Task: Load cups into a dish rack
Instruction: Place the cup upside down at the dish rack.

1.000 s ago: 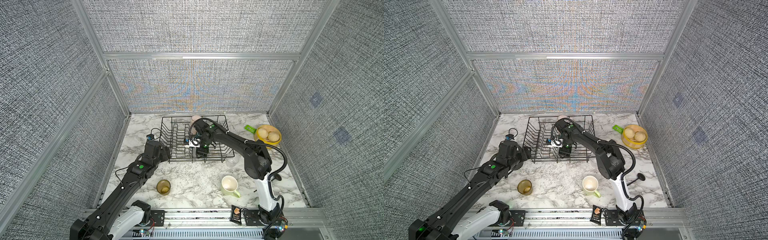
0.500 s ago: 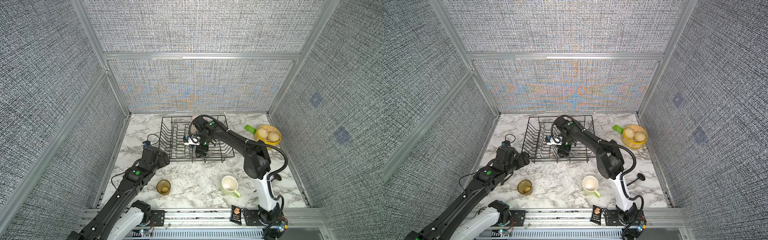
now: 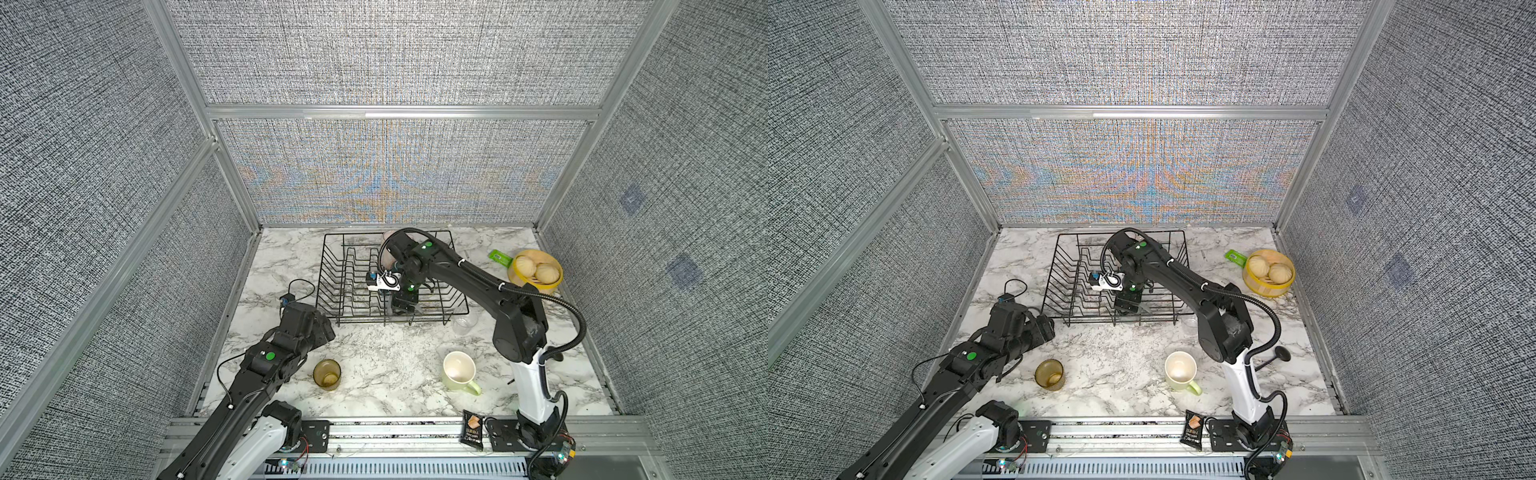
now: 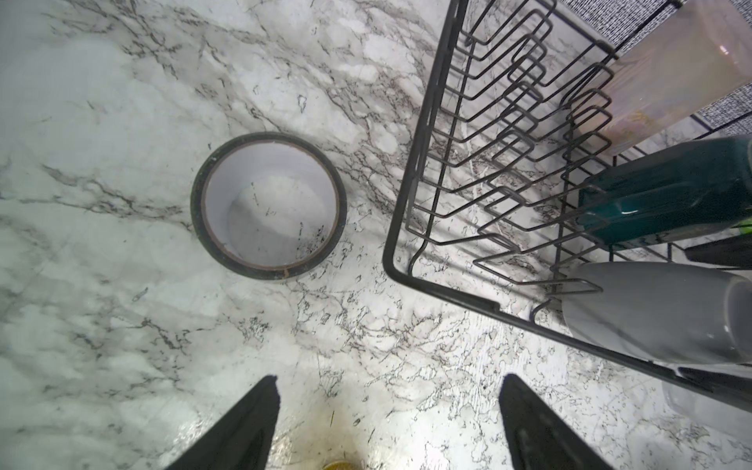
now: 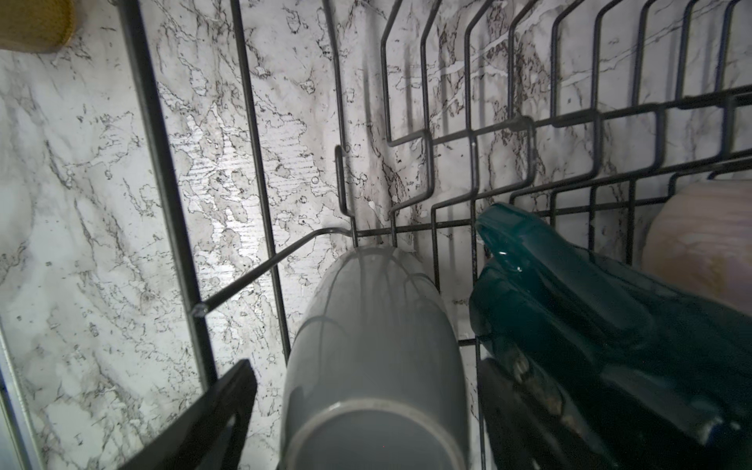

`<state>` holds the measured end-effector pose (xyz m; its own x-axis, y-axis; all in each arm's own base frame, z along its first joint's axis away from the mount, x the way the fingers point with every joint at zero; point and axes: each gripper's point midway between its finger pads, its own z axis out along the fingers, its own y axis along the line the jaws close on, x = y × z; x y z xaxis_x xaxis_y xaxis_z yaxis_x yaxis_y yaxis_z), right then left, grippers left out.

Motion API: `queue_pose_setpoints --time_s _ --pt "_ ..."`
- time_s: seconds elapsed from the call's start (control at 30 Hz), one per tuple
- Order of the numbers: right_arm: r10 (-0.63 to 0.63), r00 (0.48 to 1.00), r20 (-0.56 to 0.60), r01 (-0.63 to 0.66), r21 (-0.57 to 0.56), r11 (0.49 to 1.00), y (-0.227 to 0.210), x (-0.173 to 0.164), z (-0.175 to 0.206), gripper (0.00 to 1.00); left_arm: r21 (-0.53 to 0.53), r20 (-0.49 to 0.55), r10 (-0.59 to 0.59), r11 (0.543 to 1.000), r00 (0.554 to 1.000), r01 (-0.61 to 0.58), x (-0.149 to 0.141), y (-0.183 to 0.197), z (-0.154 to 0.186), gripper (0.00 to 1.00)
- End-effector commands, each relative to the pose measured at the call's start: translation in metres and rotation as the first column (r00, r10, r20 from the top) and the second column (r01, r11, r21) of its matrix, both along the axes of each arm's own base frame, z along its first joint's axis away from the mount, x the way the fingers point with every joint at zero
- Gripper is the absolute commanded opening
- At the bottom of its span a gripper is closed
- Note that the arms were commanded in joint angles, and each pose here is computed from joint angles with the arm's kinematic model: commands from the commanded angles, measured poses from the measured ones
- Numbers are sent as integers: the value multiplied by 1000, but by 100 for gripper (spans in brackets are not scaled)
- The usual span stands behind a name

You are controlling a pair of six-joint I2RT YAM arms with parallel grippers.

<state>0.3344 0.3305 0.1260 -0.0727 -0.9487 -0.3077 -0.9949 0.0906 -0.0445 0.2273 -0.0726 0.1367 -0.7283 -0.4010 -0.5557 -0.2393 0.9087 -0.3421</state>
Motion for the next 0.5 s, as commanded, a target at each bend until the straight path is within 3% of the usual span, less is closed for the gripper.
queue_pose_setpoints --time_s 0.0,0.27,0.47 --pt "-49 998 -25 48 -35 998 -8 -2 2 87 -18 -30 5 1000 1000 -6 -5 -1 -3 86" --pt "-97 995 -20 96 -46 994 -13 -3 -5 85 -14 -134 86 996 987 -88 -24 9 -20 85" --pt "-94 996 2 94 -32 995 -12 4 -12 75 -31 -168 86 995 982 -92 -31 8 -26 82"
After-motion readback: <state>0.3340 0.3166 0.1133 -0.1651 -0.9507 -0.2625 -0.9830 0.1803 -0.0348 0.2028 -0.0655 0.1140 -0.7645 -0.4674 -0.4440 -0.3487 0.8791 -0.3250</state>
